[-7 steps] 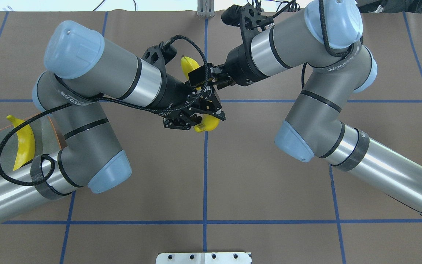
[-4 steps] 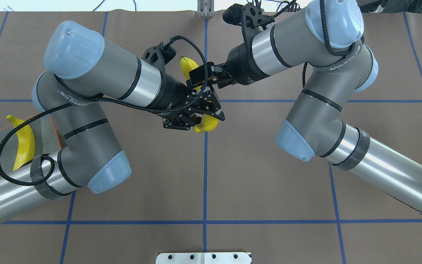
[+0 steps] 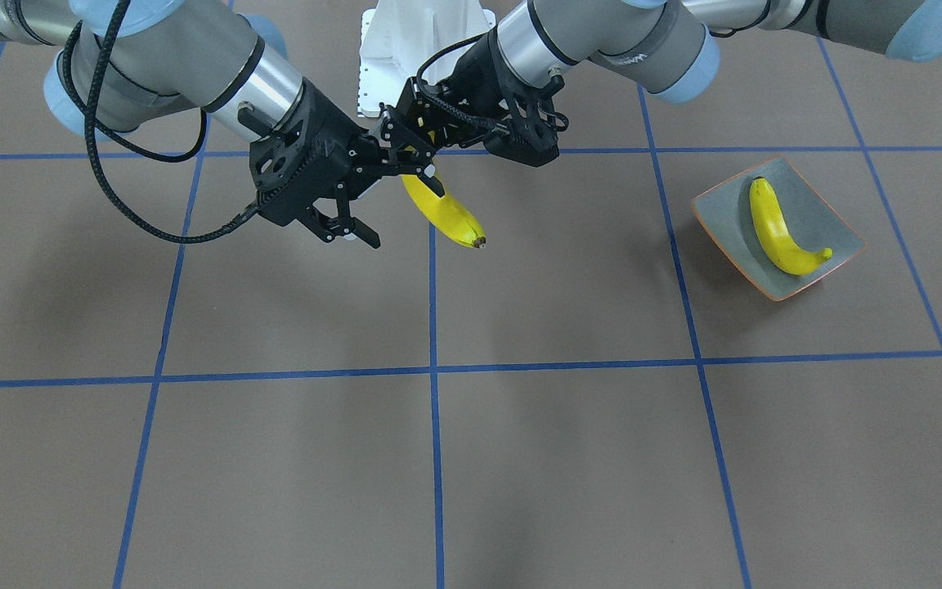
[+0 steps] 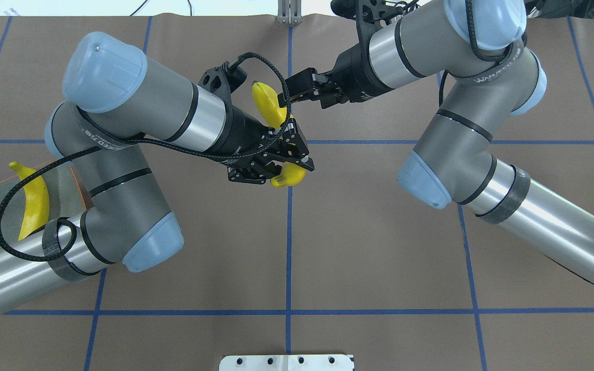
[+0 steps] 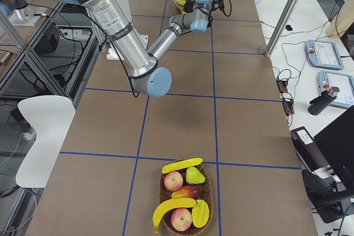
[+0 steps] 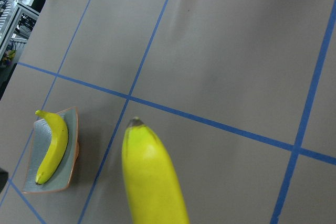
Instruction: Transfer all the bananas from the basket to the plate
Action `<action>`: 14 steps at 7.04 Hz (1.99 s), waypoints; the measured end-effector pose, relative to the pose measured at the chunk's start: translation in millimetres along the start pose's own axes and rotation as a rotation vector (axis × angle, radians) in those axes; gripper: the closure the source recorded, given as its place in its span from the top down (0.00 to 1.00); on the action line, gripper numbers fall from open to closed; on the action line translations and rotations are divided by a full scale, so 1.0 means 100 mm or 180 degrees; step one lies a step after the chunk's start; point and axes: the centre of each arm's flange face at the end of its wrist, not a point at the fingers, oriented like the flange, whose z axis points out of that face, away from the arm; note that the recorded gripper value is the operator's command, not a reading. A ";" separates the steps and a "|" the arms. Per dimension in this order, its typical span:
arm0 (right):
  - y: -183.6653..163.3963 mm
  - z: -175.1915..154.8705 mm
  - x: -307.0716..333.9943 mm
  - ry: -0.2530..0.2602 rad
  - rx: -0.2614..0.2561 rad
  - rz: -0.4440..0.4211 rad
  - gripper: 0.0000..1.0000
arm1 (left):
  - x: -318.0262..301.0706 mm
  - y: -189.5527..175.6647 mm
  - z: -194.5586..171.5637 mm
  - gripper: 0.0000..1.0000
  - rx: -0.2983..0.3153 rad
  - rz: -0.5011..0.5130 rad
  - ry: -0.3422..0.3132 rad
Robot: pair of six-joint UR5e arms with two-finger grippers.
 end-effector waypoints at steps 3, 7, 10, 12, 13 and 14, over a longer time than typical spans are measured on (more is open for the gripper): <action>-0.24 -0.22 0.16 0.0083 0.0146 0.0091 0.99 | -0.21 -0.04 0.07 0.00 -0.0009 -0.0068 -0.0105; -0.35 -0.49 0.96 0.0462 0.0236 0.0428 0.99 | -0.82 -0.20 -0.41 0.00 0.0243 -0.0344 -0.0534; -0.37 -0.56 1.60 0.1110 -0.0084 0.0218 0.99 | -1.16 -0.21 -0.81 0.00 0.0410 -0.0284 -0.1216; -0.36 -0.57 1.93 0.1503 -0.0420 0.0174 0.99 | -1.39 -0.22 -0.96 0.00 0.0432 -0.0079 -0.1822; -0.32 -0.59 2.07 0.1601 -0.0524 0.0184 0.99 | -1.62 -0.26 -0.99 0.00 0.0393 -0.0052 -0.2071; -0.27 -0.60 2.19 0.1658 -0.0587 0.0171 0.99 | -1.90 -0.30 -1.03 0.00 0.0343 -0.0068 -0.2266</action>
